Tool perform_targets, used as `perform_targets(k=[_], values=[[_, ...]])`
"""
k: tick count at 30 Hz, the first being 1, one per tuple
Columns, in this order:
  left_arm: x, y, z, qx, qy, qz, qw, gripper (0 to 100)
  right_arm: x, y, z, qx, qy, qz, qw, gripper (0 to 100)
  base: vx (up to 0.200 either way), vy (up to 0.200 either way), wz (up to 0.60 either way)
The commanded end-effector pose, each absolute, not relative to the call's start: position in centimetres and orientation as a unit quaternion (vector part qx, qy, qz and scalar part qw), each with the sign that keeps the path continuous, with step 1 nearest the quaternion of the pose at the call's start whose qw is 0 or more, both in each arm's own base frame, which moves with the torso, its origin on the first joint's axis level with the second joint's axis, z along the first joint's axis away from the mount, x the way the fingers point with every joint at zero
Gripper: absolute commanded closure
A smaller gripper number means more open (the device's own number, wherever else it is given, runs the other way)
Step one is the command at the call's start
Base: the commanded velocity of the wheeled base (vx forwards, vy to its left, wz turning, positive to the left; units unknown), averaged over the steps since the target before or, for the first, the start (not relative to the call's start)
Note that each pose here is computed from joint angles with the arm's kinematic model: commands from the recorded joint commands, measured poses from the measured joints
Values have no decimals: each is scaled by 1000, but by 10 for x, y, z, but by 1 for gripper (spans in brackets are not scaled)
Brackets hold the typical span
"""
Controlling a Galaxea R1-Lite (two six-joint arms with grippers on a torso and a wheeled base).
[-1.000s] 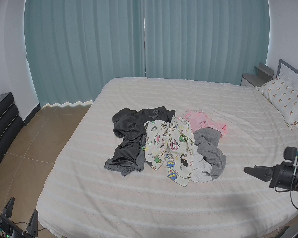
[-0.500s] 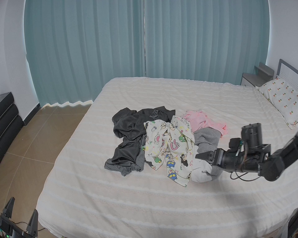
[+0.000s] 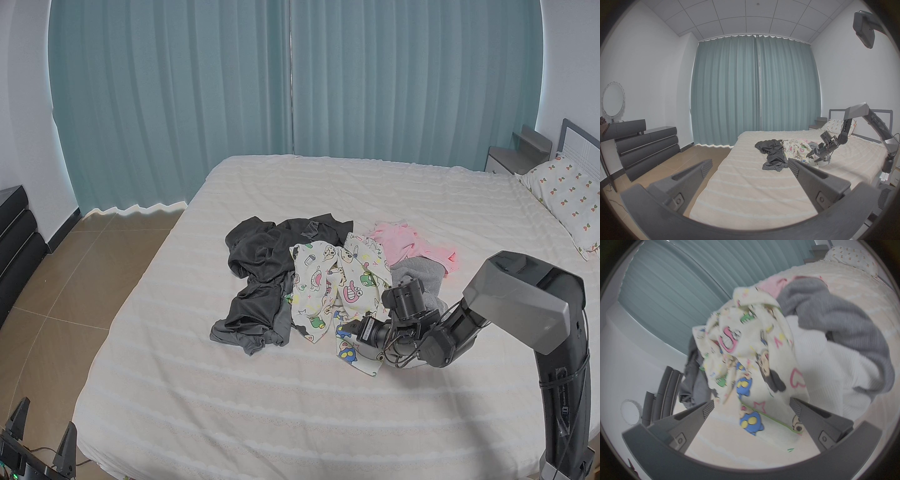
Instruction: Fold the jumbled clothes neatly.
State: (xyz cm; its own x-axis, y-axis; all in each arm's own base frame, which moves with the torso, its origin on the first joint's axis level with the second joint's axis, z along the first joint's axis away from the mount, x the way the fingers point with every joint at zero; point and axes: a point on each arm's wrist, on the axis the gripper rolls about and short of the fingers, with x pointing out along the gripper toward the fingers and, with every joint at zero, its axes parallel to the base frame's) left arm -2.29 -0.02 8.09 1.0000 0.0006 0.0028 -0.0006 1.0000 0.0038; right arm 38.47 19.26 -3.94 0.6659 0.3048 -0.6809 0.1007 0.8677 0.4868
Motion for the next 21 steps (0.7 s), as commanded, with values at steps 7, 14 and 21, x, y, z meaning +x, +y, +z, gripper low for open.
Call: perform_targets(k=[7,14,21], values=[[-23,0,76,2,-1,1,1000,0,380,195,-44,244,414,54,876,0,0,0,0],[-23,0,76,2,-1,1,1000,0,364,187,-30,239,421,53,874,0,0,0,0],[-23,0,76,2,-1,1,1000,0,351,183,-41,201,443,57,872,0,0,0,0]])
